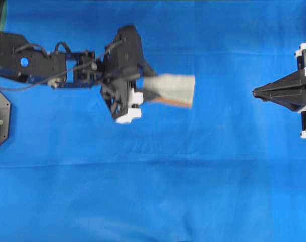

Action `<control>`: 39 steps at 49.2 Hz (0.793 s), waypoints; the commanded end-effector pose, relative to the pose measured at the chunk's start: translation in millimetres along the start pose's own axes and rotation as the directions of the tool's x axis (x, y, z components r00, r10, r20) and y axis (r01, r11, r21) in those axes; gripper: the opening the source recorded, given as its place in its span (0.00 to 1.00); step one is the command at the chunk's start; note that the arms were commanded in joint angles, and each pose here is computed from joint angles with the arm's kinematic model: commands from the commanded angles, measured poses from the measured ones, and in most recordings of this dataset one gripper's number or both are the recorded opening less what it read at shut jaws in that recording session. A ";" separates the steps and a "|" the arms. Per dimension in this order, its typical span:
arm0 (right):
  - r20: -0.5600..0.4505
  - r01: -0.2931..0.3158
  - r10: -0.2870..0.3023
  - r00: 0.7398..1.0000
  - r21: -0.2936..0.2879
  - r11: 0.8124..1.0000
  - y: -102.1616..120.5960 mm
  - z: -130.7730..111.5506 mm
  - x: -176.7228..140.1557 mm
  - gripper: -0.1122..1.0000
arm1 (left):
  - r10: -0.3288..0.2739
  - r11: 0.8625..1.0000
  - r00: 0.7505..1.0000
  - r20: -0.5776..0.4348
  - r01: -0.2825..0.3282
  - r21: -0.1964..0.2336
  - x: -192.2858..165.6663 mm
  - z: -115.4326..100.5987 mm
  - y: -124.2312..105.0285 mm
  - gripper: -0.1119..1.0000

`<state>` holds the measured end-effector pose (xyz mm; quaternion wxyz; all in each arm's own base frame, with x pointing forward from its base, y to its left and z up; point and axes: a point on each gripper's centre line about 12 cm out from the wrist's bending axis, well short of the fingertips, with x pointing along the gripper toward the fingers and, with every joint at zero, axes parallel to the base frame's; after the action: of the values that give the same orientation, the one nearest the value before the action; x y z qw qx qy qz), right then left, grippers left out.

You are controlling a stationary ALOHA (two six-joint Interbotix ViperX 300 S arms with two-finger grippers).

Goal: Hand over the sponge with the left arm and wipe it with the right arm.
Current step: 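Lift the sponge with the left gripper and hold it toward center, then advance the open right gripper toward the sponge's free end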

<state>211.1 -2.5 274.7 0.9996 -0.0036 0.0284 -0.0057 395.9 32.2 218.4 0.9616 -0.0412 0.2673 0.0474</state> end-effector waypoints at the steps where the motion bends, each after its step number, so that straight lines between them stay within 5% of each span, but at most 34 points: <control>1: 0.012 0.003 -0.003 1.000 0.000 1.000 -0.7 6.4 3.0 0.10 | -0.024 1.000 0.999 0.034 0.024 -0.009 -7.7 10.2 -10.4 0.48; 33: -0.067 0.008 -0.004 0.998 0.063 0.998 -1.0 2.6 35.4 0.11 | -0.049 0.999 0.998 0.035 0.049 -0.011 -6.8 9.8 -22.0 0.48; 39: -0.103 0.013 -0.004 0.995 0.084 0.996 -1.0 1.1 51.8 0.37 | -0.049 0.999 0.998 0.038 0.050 -0.012 -6.4 10.3 -22.0 0.48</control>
<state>251.3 -3.5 262.1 0.9955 0.0335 0.0886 -0.0098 396.2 11.5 217.9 0.9614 -0.0534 0.2686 0.0276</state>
